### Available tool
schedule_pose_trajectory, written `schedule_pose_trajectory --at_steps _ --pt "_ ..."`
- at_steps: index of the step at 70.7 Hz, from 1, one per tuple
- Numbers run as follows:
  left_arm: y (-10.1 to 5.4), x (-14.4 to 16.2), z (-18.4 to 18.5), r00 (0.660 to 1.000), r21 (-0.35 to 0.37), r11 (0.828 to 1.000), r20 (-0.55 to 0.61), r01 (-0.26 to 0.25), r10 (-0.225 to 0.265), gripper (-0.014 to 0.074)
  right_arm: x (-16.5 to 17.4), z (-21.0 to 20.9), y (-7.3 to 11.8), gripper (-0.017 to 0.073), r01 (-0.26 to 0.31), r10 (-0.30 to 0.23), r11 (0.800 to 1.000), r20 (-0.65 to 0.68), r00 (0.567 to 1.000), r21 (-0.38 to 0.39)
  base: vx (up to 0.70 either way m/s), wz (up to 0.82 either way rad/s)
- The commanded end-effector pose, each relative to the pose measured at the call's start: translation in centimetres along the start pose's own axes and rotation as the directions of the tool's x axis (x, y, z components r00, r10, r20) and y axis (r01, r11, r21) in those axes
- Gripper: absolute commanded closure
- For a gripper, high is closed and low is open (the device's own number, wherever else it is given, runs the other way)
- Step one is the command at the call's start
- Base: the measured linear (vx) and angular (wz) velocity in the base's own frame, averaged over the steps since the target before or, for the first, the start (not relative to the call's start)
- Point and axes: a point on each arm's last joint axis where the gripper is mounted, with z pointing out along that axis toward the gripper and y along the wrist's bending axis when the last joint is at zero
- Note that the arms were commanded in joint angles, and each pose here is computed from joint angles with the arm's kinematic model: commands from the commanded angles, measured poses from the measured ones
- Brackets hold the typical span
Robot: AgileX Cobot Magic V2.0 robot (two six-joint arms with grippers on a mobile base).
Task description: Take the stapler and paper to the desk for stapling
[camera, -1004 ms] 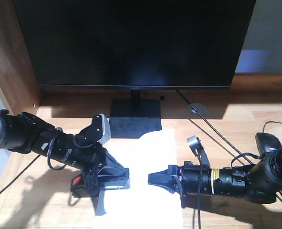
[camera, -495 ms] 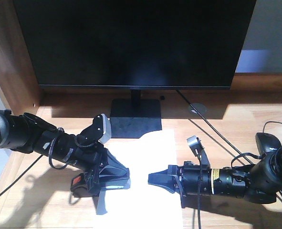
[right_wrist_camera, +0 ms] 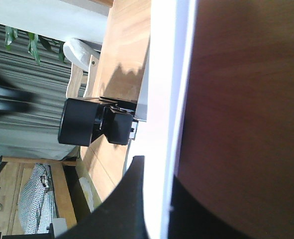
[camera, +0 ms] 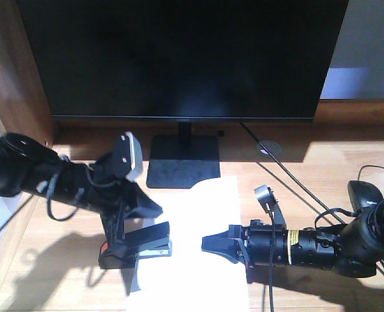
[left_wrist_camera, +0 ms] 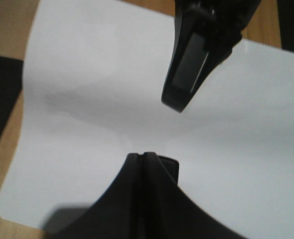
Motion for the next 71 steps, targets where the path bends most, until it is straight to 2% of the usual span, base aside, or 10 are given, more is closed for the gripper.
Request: schedule_pose_trajectory --at_steps 1,17,23,28,39,47,54,60,66,71 --pt "-0.7 -3.3 -2.8 0.995 -0.064 0.998 0.093 -0.013 0.019 0.0601 -1.1 -0.4 2.8 0.056 0.061 -0.05 0.977 0.056 0.997 -0.206 0.0 0.0" --pt "-1.4 -5.0 -4.9 0.99 -0.135 0.989 0.12 -0.061 0.078 0.0601 -1.1 -0.4 2.8 0.0556 0.06 -0.049 0.977 0.055 0.997 -0.206 0.0 0.0" --pt "-1.5 -5.2 -5.1 0.989 -0.134 0.989 0.124 -0.065 0.082 0.0601 -1.1 -0.4 2.8 0.0536 0.06 -0.049 0.977 0.055 0.997 -0.206 0.0 0.0" --pt "-1.5 -5.2 -5.1 0.99 -0.128 0.991 0.127 -0.047 0.064 0.0601 -1.1 -0.4 2.8 0.0498 0.058 -0.047 0.977 0.061 0.997 -0.205 0.0 0.0" --pt "-1.6 -5.1 -5.1 0.991 -0.124 0.992 0.127 -0.027 0.043 0.0601 -1.3 -0.4 2.8 0.0326 0.055 -0.041 0.978 0.073 0.996 -0.204 0.0 0.0" --pt "-1.6 -5.1 -5.1 0.991 -0.118 0.993 0.123 -0.033 0.047 0.0601 -1.4 -0.4 2.8 0.0148 0.051 -0.033 0.978 0.089 0.995 -0.201 0.0 0.0" --pt "-1.8 -5.1 -5.0 0.991 -0.103 0.994 0.127 -0.035 0.048 0.0601 -1.6 -0.5 2.8 0.0039 0.056 -0.036 0.978 0.105 0.994 -0.199 0.0 0.0" --pt "-1.8 -5.1 -5.0 0.991 -0.098 0.995 0.128 -0.036 0.048 0.0601 -1.7 -0.6 3.0 -0.0005 0.085 -0.064 0.976 0.114 0.991 -0.198 0.0 0.0" --pt "-1.8 -5.1 -5.0 0.991 -0.097 0.995 0.128 -0.033 0.045 0.0601 -1.9 -0.8 3.5 -0.0006 0.132 -0.109 0.973 0.126 0.986 -0.19 0.0 0.0" --pt "-1.8 -5.1 -5.0 0.991 -0.097 0.995 0.128 -0.03 0.043 0.0601 -2.2 -1.0 4.1 -0.0006 0.171 -0.151 0.974 0.136 0.979 -0.152 0.0 0.0"
